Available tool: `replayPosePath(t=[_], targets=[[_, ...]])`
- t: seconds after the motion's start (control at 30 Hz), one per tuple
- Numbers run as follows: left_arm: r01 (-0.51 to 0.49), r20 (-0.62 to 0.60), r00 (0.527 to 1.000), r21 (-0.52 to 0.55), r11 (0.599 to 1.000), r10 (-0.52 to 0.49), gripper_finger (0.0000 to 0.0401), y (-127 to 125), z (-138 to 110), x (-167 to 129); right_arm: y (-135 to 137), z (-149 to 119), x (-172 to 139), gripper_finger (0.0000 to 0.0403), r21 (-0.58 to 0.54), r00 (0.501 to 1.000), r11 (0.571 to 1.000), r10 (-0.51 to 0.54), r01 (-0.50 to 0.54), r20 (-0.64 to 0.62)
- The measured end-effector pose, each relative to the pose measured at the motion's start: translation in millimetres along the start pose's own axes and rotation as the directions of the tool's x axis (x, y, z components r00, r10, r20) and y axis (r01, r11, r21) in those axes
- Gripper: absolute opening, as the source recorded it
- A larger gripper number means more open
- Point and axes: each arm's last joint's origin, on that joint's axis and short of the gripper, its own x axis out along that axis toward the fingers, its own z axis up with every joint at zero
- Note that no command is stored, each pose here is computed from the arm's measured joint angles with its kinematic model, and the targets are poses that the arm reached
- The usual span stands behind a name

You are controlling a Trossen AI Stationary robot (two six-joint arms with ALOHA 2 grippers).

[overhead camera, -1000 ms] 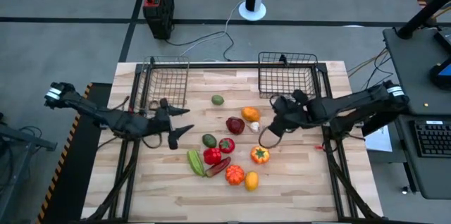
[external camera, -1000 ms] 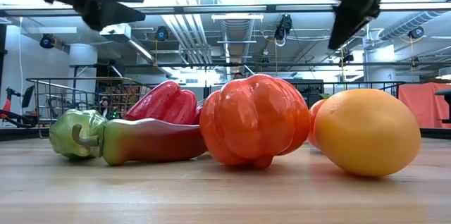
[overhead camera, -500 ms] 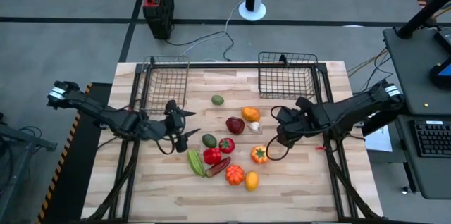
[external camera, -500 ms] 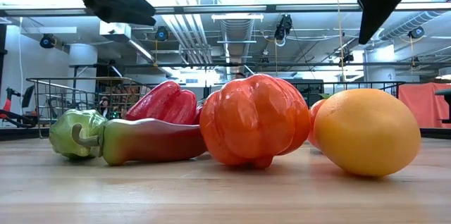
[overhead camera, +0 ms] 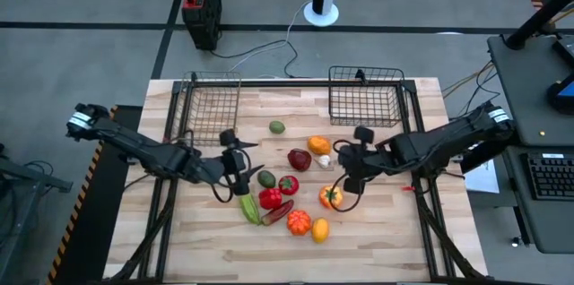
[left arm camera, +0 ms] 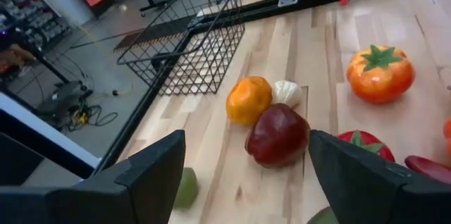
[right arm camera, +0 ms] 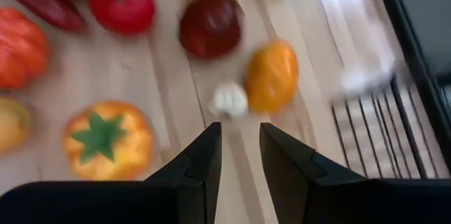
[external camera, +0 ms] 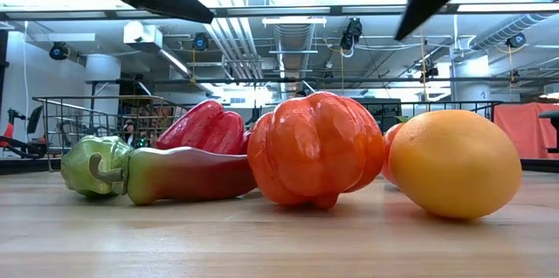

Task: Sort produce into baskets
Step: Put the garlic into the black wire basket

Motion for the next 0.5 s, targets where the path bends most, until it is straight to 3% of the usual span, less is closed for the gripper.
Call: replayPosePath(t=[0.13, 0.23, 0.5], targets=[[0.001, -0.014, 1.0, 0.008, 1.0, 0.0, 0.0284, -3, -4, 3, 5, 6, 6, 0.0092, -0.075, 0.995, 0.997, 0.024, -0.016, 0.099], [-0.001, -0.019, 1.0, 0.009, 1.0, 0.001, 0.0284, -4, -5, 4, 4, 9, 12, 0.0109, -0.055, 0.988, 0.998, 0.03, -0.021, 0.151], [-0.011, -0.018, 1.0, -0.007, 1.0, 0.011, 0.0284, -2, -3, 7, 1, 7, 21, 0.0226, -0.031, 0.986, 0.999, 0.017, -0.012, 0.164]])
